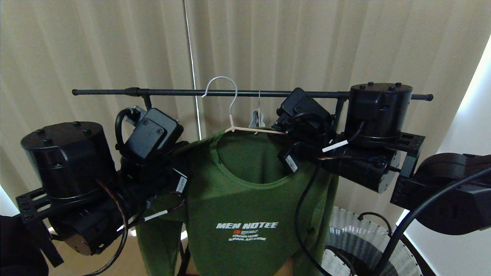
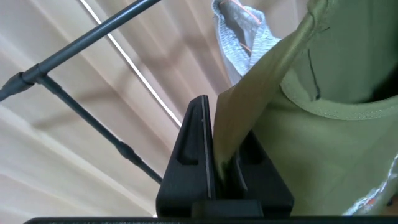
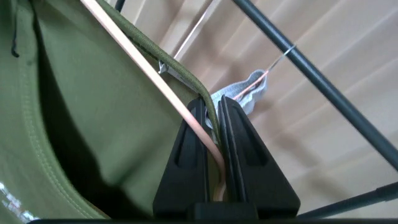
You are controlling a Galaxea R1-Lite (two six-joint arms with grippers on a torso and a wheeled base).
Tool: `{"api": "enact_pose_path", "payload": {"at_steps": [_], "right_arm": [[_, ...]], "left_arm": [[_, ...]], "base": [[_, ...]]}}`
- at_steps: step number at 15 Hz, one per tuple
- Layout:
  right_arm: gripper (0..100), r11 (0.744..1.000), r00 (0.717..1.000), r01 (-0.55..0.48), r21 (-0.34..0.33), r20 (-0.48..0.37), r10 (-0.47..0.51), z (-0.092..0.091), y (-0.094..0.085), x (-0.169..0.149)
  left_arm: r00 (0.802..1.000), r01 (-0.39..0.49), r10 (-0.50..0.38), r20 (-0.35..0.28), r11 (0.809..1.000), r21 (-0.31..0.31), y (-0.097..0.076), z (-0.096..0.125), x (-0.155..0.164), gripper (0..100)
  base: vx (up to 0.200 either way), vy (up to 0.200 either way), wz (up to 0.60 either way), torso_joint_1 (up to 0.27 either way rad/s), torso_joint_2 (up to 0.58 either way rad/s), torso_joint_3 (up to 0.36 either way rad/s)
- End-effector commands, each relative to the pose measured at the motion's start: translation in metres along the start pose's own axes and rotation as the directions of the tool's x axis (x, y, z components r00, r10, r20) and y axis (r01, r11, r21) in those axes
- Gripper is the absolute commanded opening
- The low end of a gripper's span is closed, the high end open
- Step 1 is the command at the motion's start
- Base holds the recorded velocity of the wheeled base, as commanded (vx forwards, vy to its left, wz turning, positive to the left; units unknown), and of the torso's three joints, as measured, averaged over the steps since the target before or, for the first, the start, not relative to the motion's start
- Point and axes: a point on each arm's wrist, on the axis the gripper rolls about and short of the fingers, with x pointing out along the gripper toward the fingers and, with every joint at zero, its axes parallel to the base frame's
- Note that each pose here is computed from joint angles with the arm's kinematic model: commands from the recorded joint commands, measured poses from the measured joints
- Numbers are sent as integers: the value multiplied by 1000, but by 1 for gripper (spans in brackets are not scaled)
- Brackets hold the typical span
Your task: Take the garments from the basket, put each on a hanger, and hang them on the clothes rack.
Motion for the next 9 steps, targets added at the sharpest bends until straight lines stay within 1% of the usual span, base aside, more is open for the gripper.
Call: {"api": "enact_pose_path", "payload": {"at_steps": [1, 3, 4, 9], "right_arm": [[0, 1000, 1000, 8, 0, 3, -8, 1, -1, -3], [0, 1000, 1000, 10, 0, 4, -10, 2, -1, -3], [0, 1000, 1000, 10, 0, 4, -10, 2, -1, -3], [0, 1000, 1000, 16, 1, 5, -16, 2, -3, -4]], "left_arm": [[1000, -5, 5, -2, 1000, -1, 1, 0, 0, 0], [1000, -5, 5, 1, 1000, -2, 1, 0, 0, 0], [1000, -3, 3, 1, 1000, -1, 1, 0, 1, 100], [1000, -6, 6, 7, 1000, -5, 2, 1, -1, 100]], "base": [[0, 0, 0, 0, 0, 0], [0, 0, 0, 0, 0, 0], [0, 0, 0, 0, 0, 0], [0, 0, 0, 0, 0, 0]]}}
